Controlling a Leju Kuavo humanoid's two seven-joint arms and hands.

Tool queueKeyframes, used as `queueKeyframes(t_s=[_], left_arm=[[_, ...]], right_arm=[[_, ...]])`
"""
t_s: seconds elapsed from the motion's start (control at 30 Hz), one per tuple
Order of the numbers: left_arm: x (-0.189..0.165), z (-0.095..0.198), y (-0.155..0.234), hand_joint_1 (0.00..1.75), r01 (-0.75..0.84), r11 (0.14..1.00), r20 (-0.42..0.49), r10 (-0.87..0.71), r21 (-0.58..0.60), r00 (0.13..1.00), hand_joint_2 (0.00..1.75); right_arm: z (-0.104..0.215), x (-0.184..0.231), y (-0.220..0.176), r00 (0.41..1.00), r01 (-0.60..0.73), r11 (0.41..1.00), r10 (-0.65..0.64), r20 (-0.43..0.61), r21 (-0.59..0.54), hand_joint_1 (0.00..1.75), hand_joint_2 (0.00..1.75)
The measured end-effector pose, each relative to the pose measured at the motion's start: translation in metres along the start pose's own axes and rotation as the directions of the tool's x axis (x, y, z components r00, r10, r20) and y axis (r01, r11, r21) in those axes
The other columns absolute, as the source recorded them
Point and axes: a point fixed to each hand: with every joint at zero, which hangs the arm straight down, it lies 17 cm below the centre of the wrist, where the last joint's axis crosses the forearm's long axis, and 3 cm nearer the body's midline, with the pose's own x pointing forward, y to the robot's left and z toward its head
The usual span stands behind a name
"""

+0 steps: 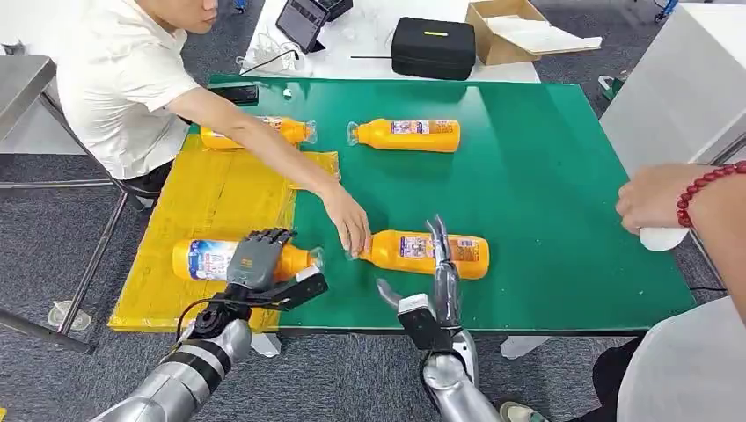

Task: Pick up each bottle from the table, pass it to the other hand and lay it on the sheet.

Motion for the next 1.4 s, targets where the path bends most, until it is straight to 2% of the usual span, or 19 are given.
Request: queueKeyframes(t_s=[0.17, 0.33, 0.8, 1.1, 1.17, 1.3, 1.4], left_arm=[[0.001, 0.000, -0.015, 0.00, -0.039, 0.993, 0.001, 0.039, -0.108, 0.999, 1.75], [-0.007, 0.000, -0.022, 0.00, -0.077, 0.974, -0.041, 0.070, -0.212, 0.997, 1.75], [-0.014, 0.001, -0.020, 0.00, -0.112, 0.969, -0.060, 0.101, -0.221, 0.993, 1.75], [-0.006, 0.002, -0.010, 0.00, -0.130, 0.986, -0.015, 0.129, -0.105, 0.992, 1.75], [0.000, 0.002, -0.003, 0.00, -0.148, 0.988, 0.011, 0.149, -0.047, 0.989, 1.75], [0.023, 0.007, 0.014, 0.00, -0.173, 0.979, 0.078, 0.165, 0.104, 0.983, 1.75], [0.034, 0.010, 0.018, 0.00, -0.186, 0.973, 0.098, 0.174, 0.139, 0.980, 1.75]], right_arm=[[0.003, -0.003, 0.003, 1.000, 0.004, 1.000, -0.004, -0.010, 0.011, 0.00, 1.75], [0.004, -0.005, 0.005, 1.000, 0.006, 1.000, -0.006, -0.018, 0.014, 0.00, 1.75], [0.010, -0.015, 0.006, 0.999, -0.012, 1.000, 0.012, -0.040, 0.022, 0.00, 1.75], [0.012, -0.010, 0.008, 0.996, -0.093, 0.995, 0.092, 0.015, 0.047, 0.00, 1.75], [0.014, -0.002, 0.016, 0.982, -0.173, 0.981, 0.165, 0.089, 0.092, 0.00, 1.75], [0.023, 0.006, 0.031, 0.881, -0.433, 0.884, 0.375, 0.290, 0.173, 0.00, 1.75], [0.021, -0.004, 0.023, 0.845, -0.503, 0.847, 0.441, 0.304, 0.170, 0.00, 1.75]])
